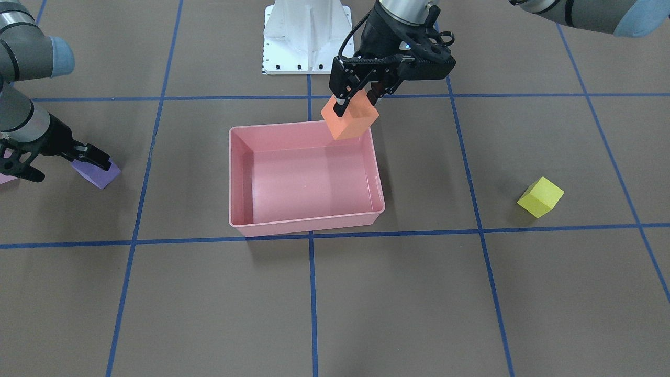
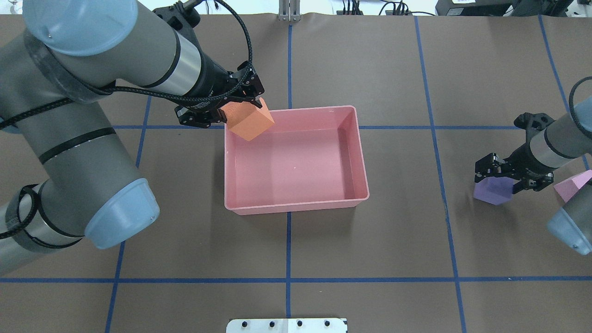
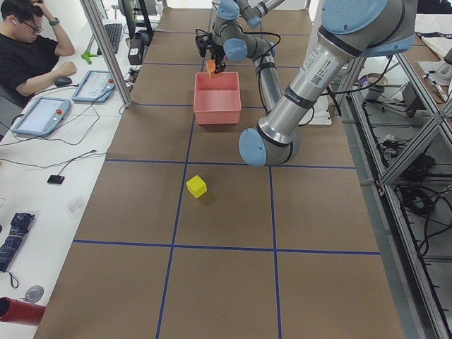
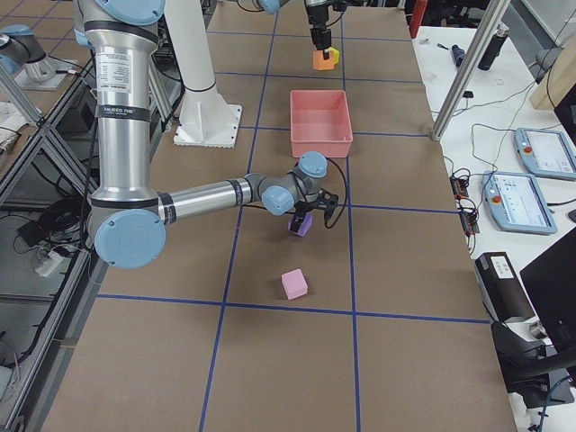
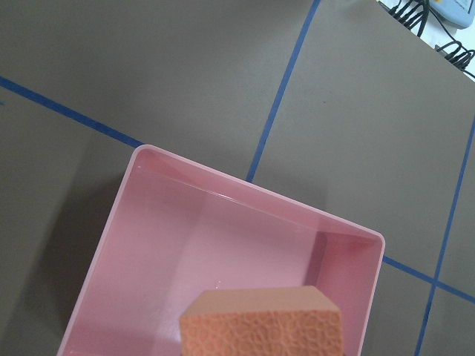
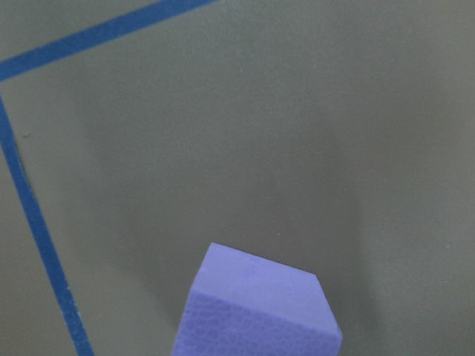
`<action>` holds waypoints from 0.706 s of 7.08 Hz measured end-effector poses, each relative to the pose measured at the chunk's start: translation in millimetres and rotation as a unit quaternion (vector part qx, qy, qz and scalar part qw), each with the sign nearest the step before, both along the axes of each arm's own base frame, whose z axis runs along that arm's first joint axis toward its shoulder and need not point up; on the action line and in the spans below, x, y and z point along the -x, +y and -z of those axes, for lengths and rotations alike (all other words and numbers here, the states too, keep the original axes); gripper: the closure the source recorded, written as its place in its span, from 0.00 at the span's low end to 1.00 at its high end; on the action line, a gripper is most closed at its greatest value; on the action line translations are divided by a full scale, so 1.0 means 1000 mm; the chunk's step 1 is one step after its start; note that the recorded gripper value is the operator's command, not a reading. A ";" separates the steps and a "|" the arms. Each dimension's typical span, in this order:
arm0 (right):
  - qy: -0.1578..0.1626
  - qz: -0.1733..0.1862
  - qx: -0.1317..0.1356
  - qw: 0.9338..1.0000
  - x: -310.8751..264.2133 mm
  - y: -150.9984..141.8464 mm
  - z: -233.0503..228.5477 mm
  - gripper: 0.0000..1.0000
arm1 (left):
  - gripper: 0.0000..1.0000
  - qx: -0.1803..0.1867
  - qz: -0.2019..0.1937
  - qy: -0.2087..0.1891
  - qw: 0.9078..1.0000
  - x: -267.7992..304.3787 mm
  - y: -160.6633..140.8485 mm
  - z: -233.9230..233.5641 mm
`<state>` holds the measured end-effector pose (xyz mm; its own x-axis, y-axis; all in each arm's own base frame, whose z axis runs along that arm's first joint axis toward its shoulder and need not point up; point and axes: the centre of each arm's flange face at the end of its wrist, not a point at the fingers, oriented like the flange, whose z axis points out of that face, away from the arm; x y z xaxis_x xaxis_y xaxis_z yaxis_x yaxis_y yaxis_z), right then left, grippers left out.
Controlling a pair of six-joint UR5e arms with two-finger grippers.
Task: Place blocks into pink bin with both arms
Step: 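Carry the orange cube over the bin while the right gripper grasps the purple cube, then release the orange cube into the bin while the right gripper lifts the purple cube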
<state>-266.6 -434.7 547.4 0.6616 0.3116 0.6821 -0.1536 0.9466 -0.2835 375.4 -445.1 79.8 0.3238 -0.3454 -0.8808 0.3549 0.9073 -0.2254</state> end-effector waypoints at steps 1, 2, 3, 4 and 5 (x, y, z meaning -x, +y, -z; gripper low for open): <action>0.002 0.002 0.000 1.000 0.003 0.001 -0.002 0.52 | 1.00 -0.003 0.001 -0.004 1.000 -0.008 0.003 -0.001; 0.004 0.003 0.001 1.000 0.004 0.001 -0.003 0.95 | 1.00 -0.004 0.001 -0.007 1.000 -0.014 0.005 -0.002; 0.005 0.001 -0.001 1.000 0.004 0.000 -0.003 1.00 | 1.00 -0.004 0.000 -0.009 1.000 -0.018 0.007 -0.003; 0.006 -0.001 -0.005 1.000 0.003 -0.001 -0.002 1.00 | 1.00 -0.004 -0.002 -0.009 1.000 -0.021 0.009 -0.004; 0.002 -0.003 -0.011 1.000 0.000 -0.002 0.005 1.00 | 1.00 0.000 -0.004 -0.008 1.000 -0.025 0.012 -0.002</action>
<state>-267.0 -436.4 542.8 0.6629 0.3010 0.6855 -0.1602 0.9515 -0.2627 400.5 -433.2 82.2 0.3398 -0.3423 -0.8760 0.3519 0.9100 -0.2191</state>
